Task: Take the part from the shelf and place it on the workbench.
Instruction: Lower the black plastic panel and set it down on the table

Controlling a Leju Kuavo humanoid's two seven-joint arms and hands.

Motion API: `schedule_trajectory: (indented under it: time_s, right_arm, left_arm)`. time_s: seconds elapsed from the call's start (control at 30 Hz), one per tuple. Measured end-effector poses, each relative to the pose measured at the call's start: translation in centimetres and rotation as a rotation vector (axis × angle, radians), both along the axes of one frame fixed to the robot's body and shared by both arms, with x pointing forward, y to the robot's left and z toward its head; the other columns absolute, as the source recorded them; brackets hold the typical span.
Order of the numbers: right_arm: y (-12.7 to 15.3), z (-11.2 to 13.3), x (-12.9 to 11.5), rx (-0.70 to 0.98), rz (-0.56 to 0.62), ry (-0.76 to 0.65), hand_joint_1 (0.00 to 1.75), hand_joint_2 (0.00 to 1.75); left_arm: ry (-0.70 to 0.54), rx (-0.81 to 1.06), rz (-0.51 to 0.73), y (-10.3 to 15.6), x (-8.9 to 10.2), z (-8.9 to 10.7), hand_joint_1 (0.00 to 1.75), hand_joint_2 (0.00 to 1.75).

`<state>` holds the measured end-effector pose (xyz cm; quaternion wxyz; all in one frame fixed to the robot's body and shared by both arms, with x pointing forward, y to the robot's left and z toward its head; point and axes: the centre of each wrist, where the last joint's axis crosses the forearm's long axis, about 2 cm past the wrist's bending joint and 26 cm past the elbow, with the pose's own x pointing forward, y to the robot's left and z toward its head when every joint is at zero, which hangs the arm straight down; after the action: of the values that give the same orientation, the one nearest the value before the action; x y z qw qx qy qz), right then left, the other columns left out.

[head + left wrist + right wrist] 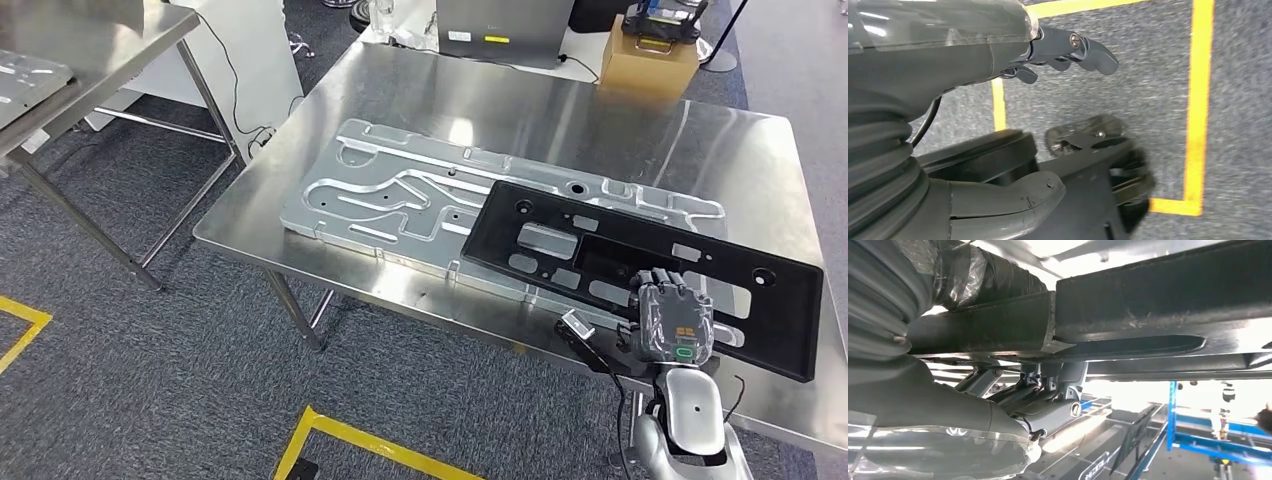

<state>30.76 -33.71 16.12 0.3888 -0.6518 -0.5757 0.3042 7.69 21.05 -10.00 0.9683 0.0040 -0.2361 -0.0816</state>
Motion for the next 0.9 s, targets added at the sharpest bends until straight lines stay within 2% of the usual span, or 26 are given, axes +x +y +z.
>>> schedule_trajectory:
  time_s: [0.17, 0.43, 0.9]
  right_arm:
    - [0.1, 0.2, 1.9, -0.02, 0.01, 0.021, 1.75, 1.75]
    - [2.5, 0.8, 4.6, -0.089, 0.071, 0.065, 1.75, 1.75]
    - [4.0, 1.1, 5.8, -0.108, 0.11, 0.08, 1.75, 1.75]
  left_arm:
    - [0.005, -0.001, -0.014, 0.0, 0.0, 0.0, 0.0, 1.75]
    - [0.002, -0.012, -0.038, -0.4, 0.6, 0.2, 0.0, 1.75]
    - [-0.001, -0.011, -0.048, -0.5, 0.8, 0.2, 0.0, 1.75]
